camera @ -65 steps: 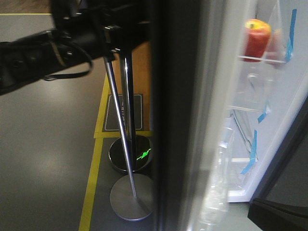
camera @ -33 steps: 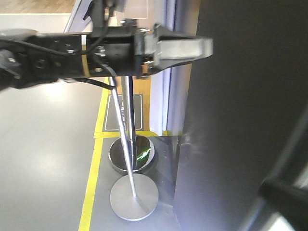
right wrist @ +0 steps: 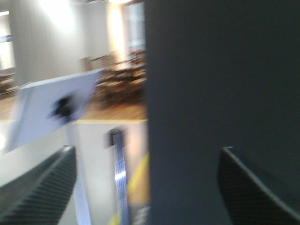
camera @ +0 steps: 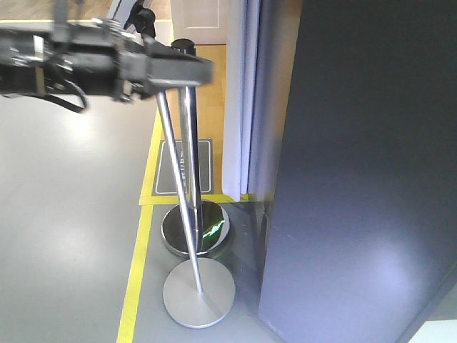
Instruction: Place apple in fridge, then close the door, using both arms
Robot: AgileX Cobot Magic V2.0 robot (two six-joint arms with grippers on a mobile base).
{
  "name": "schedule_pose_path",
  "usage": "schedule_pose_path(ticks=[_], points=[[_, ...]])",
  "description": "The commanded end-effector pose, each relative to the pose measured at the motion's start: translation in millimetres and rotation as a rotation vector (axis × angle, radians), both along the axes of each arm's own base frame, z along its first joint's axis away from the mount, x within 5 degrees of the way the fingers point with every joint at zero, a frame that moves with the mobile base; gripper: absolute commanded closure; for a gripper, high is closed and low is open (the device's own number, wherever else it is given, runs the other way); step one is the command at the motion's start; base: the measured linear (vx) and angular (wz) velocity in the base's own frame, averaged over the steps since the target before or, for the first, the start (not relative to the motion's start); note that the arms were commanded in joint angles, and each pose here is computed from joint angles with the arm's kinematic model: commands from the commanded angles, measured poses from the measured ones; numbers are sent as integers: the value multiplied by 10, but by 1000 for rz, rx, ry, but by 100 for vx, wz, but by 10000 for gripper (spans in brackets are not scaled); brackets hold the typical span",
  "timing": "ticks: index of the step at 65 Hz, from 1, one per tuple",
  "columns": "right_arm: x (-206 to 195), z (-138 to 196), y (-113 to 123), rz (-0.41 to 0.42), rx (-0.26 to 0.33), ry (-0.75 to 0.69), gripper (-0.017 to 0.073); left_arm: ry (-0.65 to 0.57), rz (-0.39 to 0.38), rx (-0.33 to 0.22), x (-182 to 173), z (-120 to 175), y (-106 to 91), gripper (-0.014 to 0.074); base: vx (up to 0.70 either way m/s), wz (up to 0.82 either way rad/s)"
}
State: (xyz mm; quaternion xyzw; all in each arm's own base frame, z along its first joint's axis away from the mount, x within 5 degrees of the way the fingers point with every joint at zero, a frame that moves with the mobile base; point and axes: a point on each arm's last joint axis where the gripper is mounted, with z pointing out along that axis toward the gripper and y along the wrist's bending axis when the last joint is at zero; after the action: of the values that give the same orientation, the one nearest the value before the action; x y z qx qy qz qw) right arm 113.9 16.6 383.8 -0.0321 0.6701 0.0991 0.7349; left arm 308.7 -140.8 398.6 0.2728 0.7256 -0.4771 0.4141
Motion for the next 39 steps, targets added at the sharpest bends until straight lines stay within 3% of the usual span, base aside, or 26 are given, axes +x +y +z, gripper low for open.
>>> schedule_pose_path(ticks=[1, 10, 18, 27, 39], points=[[195, 273, -125, -142, -28, -72, -82, -82, 49, -19, -114, 290, 184, 133, 0, 0], [597, 480, -232, -263, -42, -78, -32, -88, 106, -15, -85, 327, 462, 178, 0, 0], [1057, 471, -257, -293, -86, -15, 13, -78, 106, -10, -93, 328, 628, 230, 0, 0], [1477, 364, -295, -329, -63, 52, 20, -65, 90, -6, -111, 320, 737, 283, 0, 0], [1867, 190, -324, -360, -75, 119, 20, -62, 89, -6, -115, 318, 768, 324, 0, 0]])
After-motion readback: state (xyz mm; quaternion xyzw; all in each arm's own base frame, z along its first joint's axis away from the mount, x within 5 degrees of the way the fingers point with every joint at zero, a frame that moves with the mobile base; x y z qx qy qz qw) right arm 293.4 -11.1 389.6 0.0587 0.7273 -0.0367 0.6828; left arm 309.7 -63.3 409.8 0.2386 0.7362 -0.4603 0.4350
